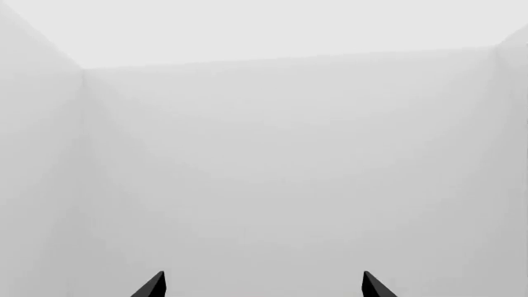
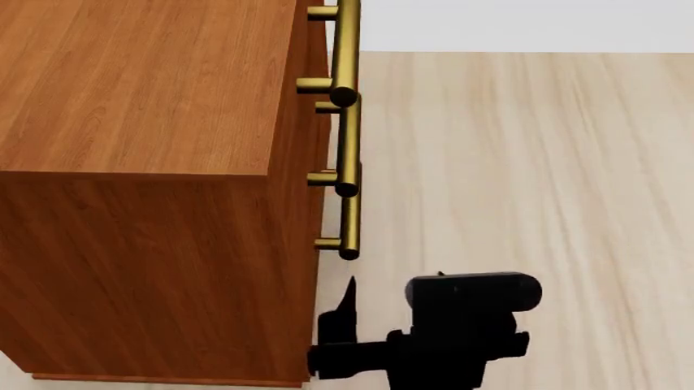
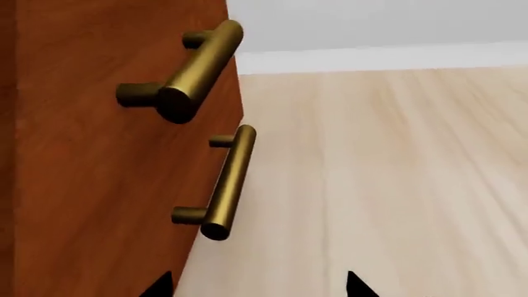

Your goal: Close the bottom drawer of the cabinet and open the top drawer.

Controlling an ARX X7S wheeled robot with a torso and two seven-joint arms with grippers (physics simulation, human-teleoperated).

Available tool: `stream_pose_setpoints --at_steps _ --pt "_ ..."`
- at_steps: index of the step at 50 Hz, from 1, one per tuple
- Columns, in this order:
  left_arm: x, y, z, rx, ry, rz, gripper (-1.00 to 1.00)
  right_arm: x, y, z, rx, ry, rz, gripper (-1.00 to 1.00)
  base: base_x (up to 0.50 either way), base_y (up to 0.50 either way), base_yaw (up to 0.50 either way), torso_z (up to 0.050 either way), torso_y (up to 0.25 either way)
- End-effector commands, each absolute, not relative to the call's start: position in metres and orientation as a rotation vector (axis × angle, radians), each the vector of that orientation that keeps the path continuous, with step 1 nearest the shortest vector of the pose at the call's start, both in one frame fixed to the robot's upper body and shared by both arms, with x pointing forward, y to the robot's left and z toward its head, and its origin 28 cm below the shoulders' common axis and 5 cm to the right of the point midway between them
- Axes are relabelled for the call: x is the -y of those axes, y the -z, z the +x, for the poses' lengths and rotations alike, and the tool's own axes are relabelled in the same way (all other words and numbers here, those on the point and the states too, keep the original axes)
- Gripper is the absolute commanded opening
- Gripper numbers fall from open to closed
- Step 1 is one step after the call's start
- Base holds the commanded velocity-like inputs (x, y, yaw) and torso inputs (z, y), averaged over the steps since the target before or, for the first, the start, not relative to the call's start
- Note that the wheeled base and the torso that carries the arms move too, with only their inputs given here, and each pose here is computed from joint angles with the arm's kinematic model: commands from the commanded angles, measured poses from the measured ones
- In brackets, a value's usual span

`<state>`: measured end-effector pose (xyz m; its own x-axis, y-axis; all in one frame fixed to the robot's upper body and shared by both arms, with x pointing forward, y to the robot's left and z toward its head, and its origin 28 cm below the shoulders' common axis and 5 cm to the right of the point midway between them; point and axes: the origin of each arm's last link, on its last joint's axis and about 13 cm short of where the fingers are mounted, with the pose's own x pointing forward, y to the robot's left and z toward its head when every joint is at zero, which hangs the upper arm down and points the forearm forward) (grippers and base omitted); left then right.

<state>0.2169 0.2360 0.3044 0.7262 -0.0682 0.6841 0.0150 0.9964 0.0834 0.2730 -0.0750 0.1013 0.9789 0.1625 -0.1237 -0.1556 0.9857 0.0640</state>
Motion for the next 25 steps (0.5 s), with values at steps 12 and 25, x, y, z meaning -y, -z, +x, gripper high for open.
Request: stream_pose_setpoints --at_steps 12,25 --pt "-0.234 -0.307 0.216 0.765 0.053 0.070 1.00 0.095 -0.133 0.244 -0.034 -0.031 0.163 1.00 0.00 0.00 0.00 0.000 0.000" --pt "-0.233 -0.309 0.216 0.767 0.059 0.077 1.00 0.095 -0.169 0.253 0.042 0.024 0.224 1.00 0.00 0.00 0.00 0.000 0.000"
